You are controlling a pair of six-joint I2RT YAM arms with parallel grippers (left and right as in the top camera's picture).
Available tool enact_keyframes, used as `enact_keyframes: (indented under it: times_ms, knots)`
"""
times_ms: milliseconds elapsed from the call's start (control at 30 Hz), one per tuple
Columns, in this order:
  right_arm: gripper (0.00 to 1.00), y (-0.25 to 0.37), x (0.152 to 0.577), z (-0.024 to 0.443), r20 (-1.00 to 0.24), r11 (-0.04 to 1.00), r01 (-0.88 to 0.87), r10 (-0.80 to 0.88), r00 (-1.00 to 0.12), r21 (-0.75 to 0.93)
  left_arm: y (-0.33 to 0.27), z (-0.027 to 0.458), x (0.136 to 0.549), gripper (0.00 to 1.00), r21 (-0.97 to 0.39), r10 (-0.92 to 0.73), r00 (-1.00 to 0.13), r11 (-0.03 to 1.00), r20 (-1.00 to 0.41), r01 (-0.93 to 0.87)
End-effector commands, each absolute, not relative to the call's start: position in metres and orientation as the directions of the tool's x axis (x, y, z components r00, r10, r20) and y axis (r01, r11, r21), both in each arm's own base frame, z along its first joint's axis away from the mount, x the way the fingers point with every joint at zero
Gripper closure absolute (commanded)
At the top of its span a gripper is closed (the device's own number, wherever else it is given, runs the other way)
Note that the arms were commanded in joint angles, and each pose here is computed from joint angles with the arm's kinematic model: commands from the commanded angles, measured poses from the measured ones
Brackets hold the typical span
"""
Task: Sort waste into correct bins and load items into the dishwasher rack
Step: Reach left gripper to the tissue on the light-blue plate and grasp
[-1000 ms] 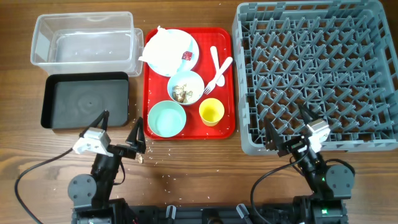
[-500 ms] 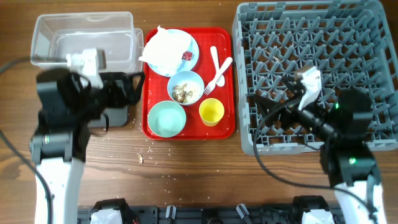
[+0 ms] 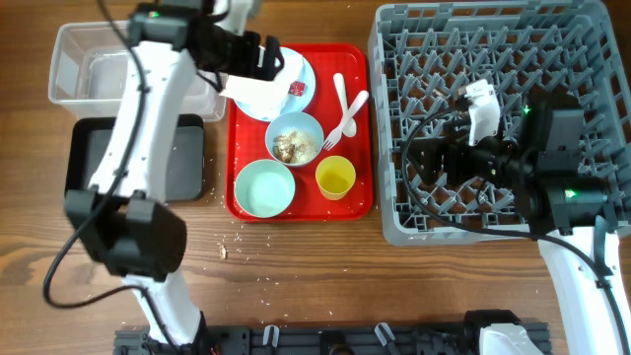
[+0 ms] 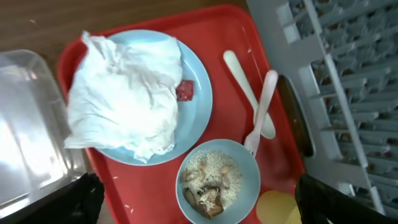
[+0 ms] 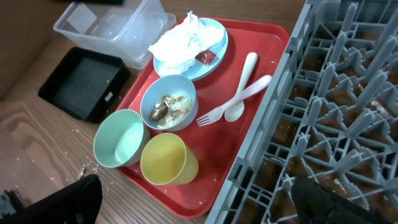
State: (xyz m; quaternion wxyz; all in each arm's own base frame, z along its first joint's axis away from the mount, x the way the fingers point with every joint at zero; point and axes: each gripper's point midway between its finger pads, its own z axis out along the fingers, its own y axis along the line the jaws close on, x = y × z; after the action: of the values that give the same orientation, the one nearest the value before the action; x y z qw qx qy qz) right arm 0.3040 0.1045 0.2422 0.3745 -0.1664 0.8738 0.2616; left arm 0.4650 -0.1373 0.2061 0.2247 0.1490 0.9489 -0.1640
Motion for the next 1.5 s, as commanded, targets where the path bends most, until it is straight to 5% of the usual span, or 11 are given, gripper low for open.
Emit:
enact_keyframes:
  times_ms: [0,400,1033,1100,1133,1200,1267,1367,1467]
  knots:
    - [0.00,0.106,0.307,0.250,-0.737,0.810,-0.463,-0.057,-0.673,0.361,-0.145,0.205,0.483,0.00,-0.187,0.268,-0.805,0.888,-0.529,0.419]
    - [0.00,0.094,0.311,0.237,-0.672,0.857,-0.327,0.030,-0.740,0.399,-0.140,0.103,0.545,0.00,-0.107,0.273,-0.817,0.921,-0.508,0.374]
    - [0.00,0.091,0.308,0.214,-0.593,0.868,-0.276,0.026,-0.805,0.413,-0.171,-0.012,0.527,0.01,-0.141,0.342,-0.877,0.903,-0.337,0.406]
    - [0.00,0.091,0.308,0.214,-0.594,0.868,-0.277,0.026,-0.804,0.413,-0.171,-0.019,0.526,0.06,-0.143,0.343,-0.881,0.903,-0.325,0.404]
    - [0.00,0.091,0.308,0.214,-0.595,0.868,-0.277,0.026,-0.803,0.412,-0.170,-0.022,0.525,0.18,-0.144,0.344,-0.883,0.904,-0.319,0.404]
    - [0.00,0.088,0.309,0.213,-0.596,0.877,-0.266,0.028,-0.803,0.401,-0.170,-0.025,0.524,0.67,-0.145,0.344,-0.885,0.904,-0.314,0.403]
    - [0.00,0.088,0.309,0.213,-0.596,0.876,-0.267,0.029,-0.802,0.401,-0.170,-0.024,0.522,0.96,-0.149,0.337,-0.891,0.907,-0.304,0.394]
    - [0.00,0.088,0.309,0.213,-0.596,0.876,-0.267,0.029,-0.802,0.401,-0.168,-0.015,0.523,0.96,-0.154,0.311,-0.898,0.916,-0.311,0.370]
    - [0.00,0.088,0.309,0.213,-0.596,0.876,-0.267,0.028,-0.802,0.401,-0.156,0.046,0.546,0.96,-0.168,0.199,-0.888,0.942,-0.414,0.289]
